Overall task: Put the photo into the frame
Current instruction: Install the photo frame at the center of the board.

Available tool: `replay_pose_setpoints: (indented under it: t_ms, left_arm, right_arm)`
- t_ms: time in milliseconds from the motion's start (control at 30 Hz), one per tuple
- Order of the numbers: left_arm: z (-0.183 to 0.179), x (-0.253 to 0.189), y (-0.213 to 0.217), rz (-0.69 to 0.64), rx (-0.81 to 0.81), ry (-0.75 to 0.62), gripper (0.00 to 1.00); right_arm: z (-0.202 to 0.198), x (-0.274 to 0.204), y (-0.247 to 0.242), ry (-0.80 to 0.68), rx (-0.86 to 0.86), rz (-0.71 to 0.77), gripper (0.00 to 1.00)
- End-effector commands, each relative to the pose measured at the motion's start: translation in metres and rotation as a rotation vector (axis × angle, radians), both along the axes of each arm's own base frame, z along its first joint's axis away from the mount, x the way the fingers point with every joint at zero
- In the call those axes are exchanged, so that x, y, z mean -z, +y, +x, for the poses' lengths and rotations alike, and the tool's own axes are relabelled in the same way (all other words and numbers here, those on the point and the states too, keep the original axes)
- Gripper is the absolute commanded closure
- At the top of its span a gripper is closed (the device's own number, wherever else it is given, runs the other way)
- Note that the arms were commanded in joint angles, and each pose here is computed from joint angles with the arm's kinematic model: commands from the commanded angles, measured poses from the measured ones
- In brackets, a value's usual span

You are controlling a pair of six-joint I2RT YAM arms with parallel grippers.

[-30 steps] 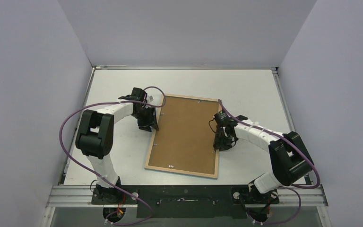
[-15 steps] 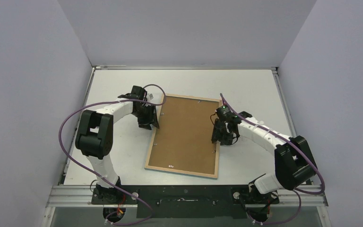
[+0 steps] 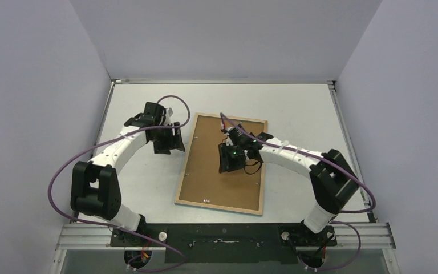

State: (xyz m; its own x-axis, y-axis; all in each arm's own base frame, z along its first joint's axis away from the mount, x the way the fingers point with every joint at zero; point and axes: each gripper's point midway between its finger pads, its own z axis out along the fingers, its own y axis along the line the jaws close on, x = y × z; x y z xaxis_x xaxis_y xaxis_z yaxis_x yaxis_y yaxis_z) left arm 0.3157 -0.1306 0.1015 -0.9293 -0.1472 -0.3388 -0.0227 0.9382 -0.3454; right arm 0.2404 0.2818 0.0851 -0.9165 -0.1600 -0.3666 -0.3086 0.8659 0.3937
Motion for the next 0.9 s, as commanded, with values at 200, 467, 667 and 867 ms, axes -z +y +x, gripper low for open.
replay_pose_setpoints:
  t_ms: [200,467,667,867]
  left_arm:
    - [-0.074,0.036,-0.011,-0.124,-0.07,0.173,0.43]
    - [-0.096,0.058,-0.017,-0.143,-0.063,0.248,0.49]
    - [-0.099,0.072,-0.019,-0.133,-0.061,0.278,0.55]
    - [-0.101,0.081,-0.017,-0.101,-0.053,0.304,0.6]
  right_arm:
    - [-0.059,0.019,0.093,0.092,-0.396,0.241,0.64]
    - [-0.101,0.035,0.091,0.198,-0.502,0.244,0.65]
    - [-0.112,0.045,0.089,0.231,-0.529,0.232,0.65]
    - [-0.117,0.06,0.09,0.256,-0.532,0.217,0.65]
